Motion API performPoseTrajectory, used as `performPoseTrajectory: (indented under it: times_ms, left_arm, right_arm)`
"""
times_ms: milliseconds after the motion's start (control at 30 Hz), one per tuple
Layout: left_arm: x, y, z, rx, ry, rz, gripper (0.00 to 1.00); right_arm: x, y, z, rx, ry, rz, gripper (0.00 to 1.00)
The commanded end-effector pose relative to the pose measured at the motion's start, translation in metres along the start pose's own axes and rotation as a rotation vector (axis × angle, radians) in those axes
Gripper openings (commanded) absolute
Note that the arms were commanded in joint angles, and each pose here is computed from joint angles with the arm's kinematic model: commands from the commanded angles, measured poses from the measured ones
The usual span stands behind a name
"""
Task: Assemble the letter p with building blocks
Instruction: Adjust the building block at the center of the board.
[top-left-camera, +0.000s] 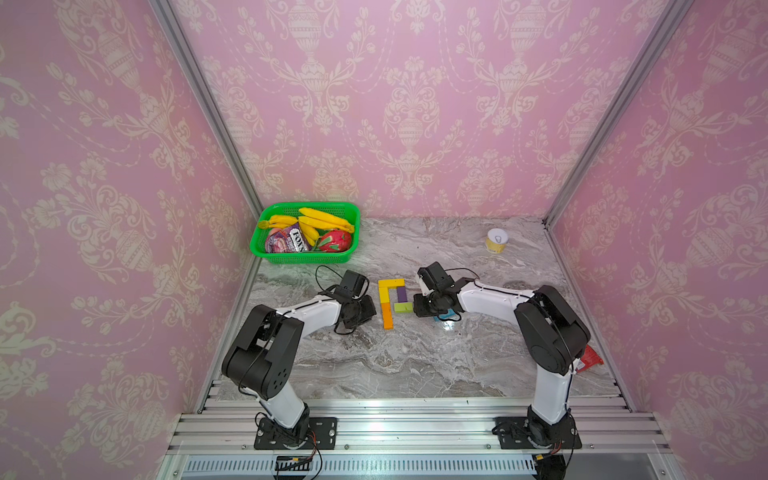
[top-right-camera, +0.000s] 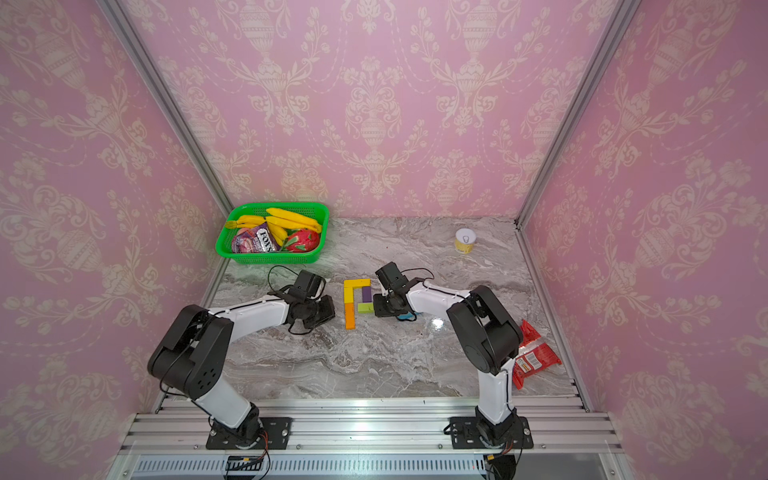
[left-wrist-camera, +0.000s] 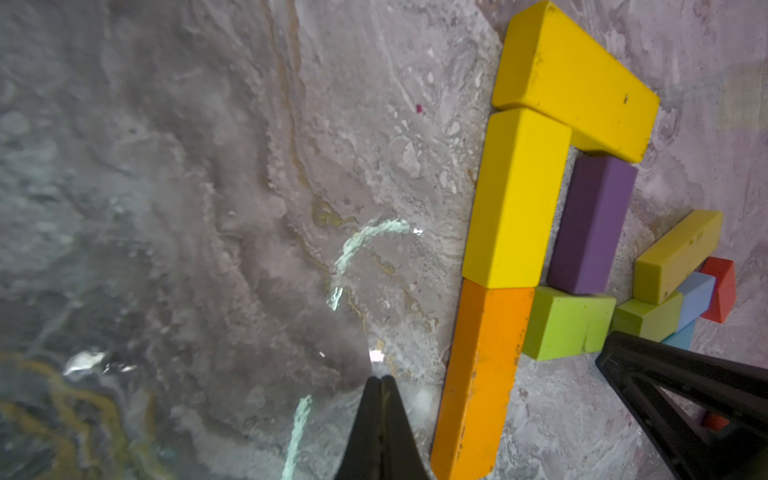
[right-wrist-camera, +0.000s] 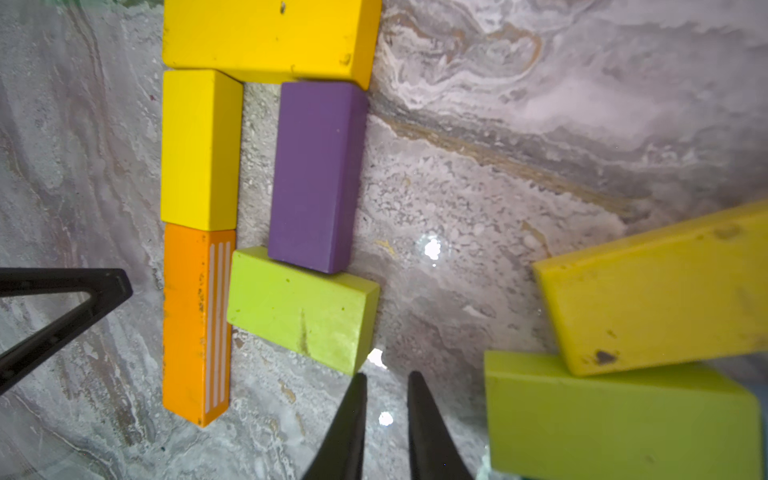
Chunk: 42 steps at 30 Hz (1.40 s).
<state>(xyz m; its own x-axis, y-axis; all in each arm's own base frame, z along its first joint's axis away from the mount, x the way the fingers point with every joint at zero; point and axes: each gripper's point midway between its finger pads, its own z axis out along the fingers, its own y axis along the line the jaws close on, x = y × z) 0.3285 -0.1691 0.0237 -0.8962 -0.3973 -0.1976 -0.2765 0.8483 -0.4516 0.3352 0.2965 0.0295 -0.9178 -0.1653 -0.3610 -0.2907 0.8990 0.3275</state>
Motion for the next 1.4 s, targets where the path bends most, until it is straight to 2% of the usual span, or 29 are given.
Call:
performPoseTrajectory:
  times_ms: [0, 1367]
  left_arm:
    - [-0.006, -0.003, 0.001, 0.007, 0.006, 0.014, 0.00]
    - [-0.002, 0.000, 0.009, 0.004, 0.035, 0.001, 0.00]
  right_arm:
    - [0.000, -0.002, 0.004, 0.003, 0.026, -0.013, 0.21]
    - [-0.006, -0.005, 0.020, -0.009, 0.041, 0.024, 0.21]
